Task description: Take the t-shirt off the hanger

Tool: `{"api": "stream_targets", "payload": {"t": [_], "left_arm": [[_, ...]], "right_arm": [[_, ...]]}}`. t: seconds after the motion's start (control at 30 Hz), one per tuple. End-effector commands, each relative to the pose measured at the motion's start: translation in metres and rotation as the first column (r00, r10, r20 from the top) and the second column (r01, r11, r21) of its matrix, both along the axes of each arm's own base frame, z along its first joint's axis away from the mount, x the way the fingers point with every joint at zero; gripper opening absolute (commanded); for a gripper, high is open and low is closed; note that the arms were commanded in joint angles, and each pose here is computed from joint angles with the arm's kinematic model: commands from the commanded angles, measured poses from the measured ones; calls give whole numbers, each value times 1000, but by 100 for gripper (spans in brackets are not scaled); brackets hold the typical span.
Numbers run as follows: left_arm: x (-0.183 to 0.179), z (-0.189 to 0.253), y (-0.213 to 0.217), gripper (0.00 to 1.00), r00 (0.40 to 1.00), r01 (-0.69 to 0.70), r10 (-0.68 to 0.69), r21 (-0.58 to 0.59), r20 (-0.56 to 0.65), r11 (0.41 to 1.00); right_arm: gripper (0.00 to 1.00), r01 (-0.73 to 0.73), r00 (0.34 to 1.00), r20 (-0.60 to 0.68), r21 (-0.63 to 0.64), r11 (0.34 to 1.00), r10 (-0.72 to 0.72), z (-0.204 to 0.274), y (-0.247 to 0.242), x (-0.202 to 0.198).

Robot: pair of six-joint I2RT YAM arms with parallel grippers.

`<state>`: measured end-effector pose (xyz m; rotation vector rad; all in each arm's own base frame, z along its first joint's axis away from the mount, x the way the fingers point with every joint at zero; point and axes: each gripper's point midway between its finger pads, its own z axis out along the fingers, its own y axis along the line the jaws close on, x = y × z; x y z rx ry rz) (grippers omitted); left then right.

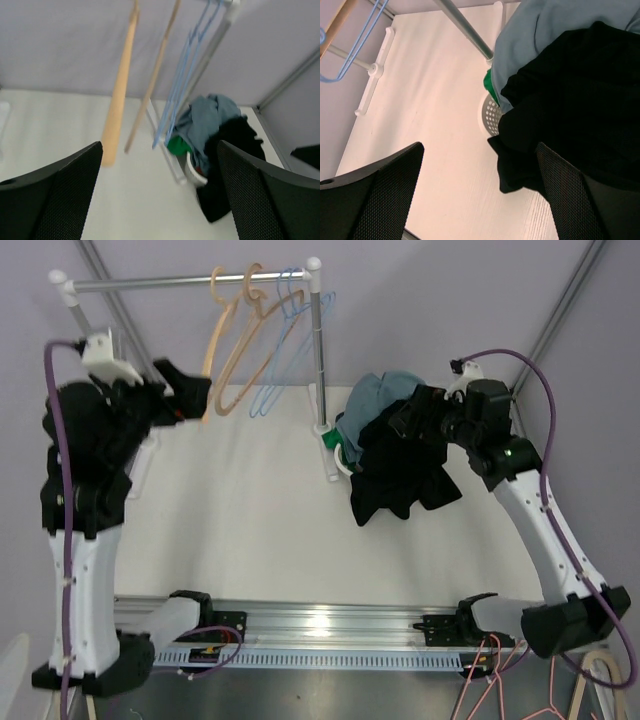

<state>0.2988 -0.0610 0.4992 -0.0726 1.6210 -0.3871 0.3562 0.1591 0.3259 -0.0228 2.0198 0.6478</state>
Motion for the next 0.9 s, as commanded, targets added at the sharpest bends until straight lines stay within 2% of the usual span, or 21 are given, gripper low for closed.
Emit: {"api": "stream_targets", "payload": {"t": [0.0, 0.03, 0.07, 0.1, 0.13, 0.17, 0.23, 0.3, 0.43, 0.87], "left_arm": [[-30, -66, -20, 100, 986, 106, -113, -66, -122, 992], [-31, -122, -20, 99, 966, 96, -110, -68, -233, 993], [-42, -130, -21, 100, 965, 108, -122, -73, -233, 992], [-64, -127, -20, 100, 974, 121, -132, -72, -183, 990], [-67, -168, -19, 100, 957, 117, -132, -73, -258, 990], [-75, -173, -18, 100, 960, 111, -126, -73, -250, 991], [-93, -189, -15, 99, 966, 111, -124, -69, -226, 991], [-106, -190, -13, 100, 976, 111, -120, -63, -180, 992], [-116, -195, -8, 100, 980, 100, -105, -34, -170, 994], [-115, -203, 4, 100, 978, 51, -47, 16, -204, 999]], "right_arm": [[99, 16, 998, 64, -13, 1000, -15, 6, -14, -30], [99, 22, 997, 79, -9, 1000, -22, 6, -17, -36], [99, 23, 998, 51, -10, 1000, -23, -13, -19, -44], [100, 17, 998, 57, -2, 1000, -17, -17, -20, -52], [99, 9, 995, 104, 18, 1000, -11, -8, -22, -65], [99, 13, 997, 70, 23, 1000, -14, -27, -23, -72], [99, 7, 994, 108, 43, 999, -12, -26, -26, -86], [99, -6, 994, 108, 34, 999, 3, -39, -27, -94], [100, 30, 994, 106, 10, 999, -31, -46, -37, -104], [99, 53, 991, 119, 18, 998, -55, -44, -42, -109]]}}
